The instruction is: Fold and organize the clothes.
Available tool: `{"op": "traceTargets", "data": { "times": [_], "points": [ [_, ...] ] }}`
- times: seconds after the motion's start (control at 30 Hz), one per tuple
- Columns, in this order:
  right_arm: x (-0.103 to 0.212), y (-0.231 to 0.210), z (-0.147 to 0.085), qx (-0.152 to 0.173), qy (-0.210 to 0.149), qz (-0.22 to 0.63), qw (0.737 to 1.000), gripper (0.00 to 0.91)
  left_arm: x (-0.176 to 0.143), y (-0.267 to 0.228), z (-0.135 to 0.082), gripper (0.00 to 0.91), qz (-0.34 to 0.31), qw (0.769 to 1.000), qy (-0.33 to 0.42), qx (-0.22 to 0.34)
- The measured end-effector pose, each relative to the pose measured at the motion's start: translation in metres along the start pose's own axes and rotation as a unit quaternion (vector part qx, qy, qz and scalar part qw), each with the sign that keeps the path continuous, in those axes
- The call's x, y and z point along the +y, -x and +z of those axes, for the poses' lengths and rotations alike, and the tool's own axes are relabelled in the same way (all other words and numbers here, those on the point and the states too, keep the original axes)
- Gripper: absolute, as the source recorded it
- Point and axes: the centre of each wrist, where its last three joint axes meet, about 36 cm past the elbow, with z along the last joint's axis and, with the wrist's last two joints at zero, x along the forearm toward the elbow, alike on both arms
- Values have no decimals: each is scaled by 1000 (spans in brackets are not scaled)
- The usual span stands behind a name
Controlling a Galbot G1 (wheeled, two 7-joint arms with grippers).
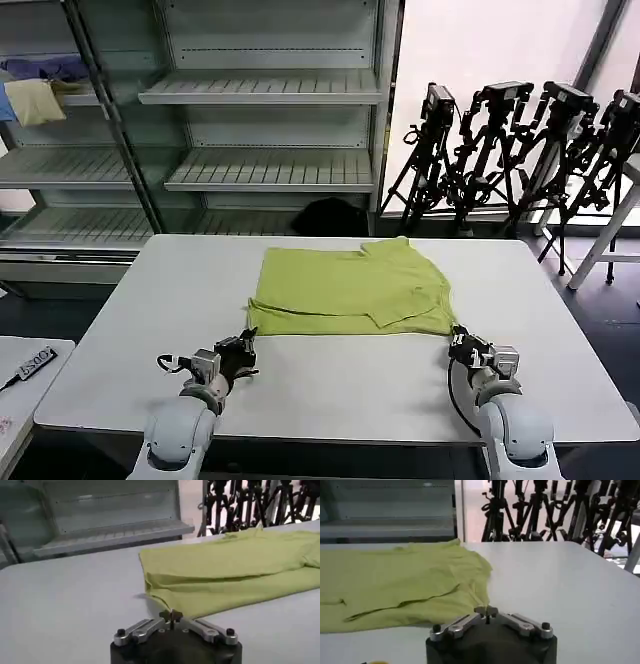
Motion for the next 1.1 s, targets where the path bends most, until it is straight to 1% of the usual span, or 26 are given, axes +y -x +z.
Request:
{"op": "traceTargets", "data": {
  "times": [0.17, 0.3, 0.53, 0.87, 0.9, 0.93, 0.97, 1.1],
  "points": [
    [10, -26, 5, 2, 3, -6, 1000, 0, 6, -22, 3, 0, -7, 1000, 7, -9],
    [17, -47, 10, 6, 4, -8, 1000, 0, 10, -45, 10, 0, -18, 1000, 10, -16],
    [28, -84, 21, 24, -3, -6, 1000, 0, 15, -86, 21, 0, -39, 999, 4, -14],
    [42, -104, 33, 46, -9, -11, 999, 0, 20, -120, 35, 0, -53, 998, 13, -1],
    [44, -104, 34, 47, -9, -12, 999, 907, 20, -122, 36, 30, -54, 998, 13, 1],
    [46, -106, 35, 48, -10, -13, 999, 907, 20, -123, 37, 413, -54, 998, 14, 4],
    [47, -107, 36, 50, -12, -14, 999, 907, 20, -124, 38, 907, -55, 998, 15, 5],
    [50, -110, 37, 52, -12, -16, 998, 907, 18, -128, 42, 907, -58, 998, 15, 13]
  ]
}}
